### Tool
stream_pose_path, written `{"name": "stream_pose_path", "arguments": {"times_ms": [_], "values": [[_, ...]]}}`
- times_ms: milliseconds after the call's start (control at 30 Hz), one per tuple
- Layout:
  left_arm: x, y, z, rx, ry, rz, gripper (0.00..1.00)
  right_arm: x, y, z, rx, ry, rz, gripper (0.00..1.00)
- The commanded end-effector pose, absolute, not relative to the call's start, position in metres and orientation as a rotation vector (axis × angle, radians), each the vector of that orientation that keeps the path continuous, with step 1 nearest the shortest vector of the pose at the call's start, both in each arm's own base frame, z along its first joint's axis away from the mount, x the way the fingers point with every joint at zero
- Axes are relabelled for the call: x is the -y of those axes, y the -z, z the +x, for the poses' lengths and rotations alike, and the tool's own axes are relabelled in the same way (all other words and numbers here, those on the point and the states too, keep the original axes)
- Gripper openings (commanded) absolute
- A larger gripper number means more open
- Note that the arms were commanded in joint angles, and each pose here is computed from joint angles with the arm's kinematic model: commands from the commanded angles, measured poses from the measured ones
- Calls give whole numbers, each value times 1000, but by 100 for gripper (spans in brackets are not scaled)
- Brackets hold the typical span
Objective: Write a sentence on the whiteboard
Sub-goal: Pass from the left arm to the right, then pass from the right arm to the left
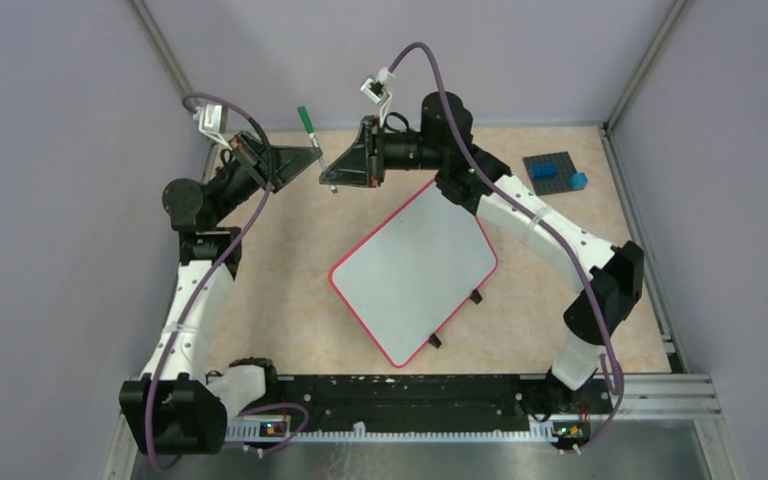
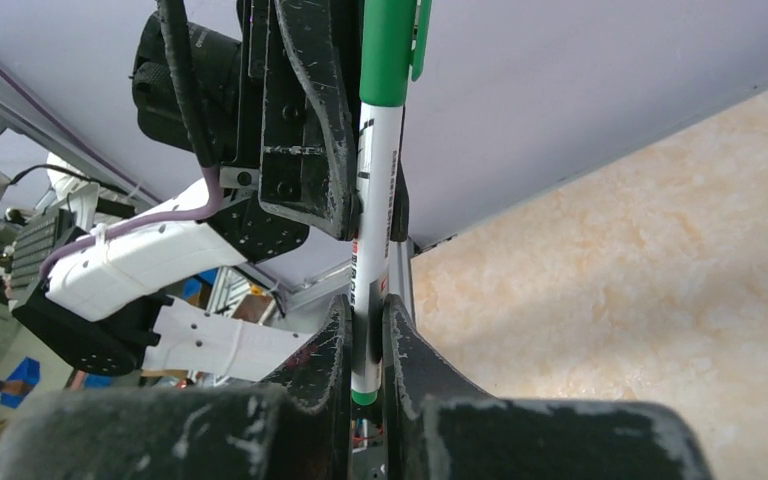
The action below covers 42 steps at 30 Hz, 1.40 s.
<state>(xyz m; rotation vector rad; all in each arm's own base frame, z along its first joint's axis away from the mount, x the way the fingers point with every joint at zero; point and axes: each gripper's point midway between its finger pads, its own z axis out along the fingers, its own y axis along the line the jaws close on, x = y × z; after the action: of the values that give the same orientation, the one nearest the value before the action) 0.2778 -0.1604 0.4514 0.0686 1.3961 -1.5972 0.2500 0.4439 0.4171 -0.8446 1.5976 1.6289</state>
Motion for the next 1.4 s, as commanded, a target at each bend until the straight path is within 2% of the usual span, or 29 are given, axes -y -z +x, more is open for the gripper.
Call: {"name": "stream_pose_path", "arguments": {"times_ms": [0, 67, 167, 233, 267, 567, 700, 867, 1167, 1367], "values": [[165, -453, 266, -1422, 1575, 141, 28, -430, -446, 235, -1490, -1579, -910, 0], [168, -454, 263, -1449, 1516, 242, 56, -419, -447, 234, -1492, -1548, -922, 0], [168, -446, 264, -1504, 1353, 402, 77, -396, -440, 235, -1505, -1456, -949, 0], [168, -440, 264, -1548, 1299, 474, 97, -381, -430, 236, -1521, -1351, -976, 0], [167, -435, 264, -1581, 1280, 489, 99, -374, -426, 237, -1515, -1282, -1008, 0], [161, -434, 270, -1636, 1127, 629, 99, -295, -387, 247, -1562, -662, -1213, 0], [166, -429, 265, -1666, 1221, 663, 99, -263, -367, 260, -1627, -418, -1264, 0], [185, -415, 260, -1742, 1383, 653, 99, -245, -355, 264, -1622, -246, -1300, 0], [219, -412, 264, -1770, 1481, 694, 85, -245, -356, 257, -1582, -199, -1384, 0], [241, -399, 270, -1812, 1428, 754, 73, -258, -348, 252, -1565, -183, -1429, 0]]}}
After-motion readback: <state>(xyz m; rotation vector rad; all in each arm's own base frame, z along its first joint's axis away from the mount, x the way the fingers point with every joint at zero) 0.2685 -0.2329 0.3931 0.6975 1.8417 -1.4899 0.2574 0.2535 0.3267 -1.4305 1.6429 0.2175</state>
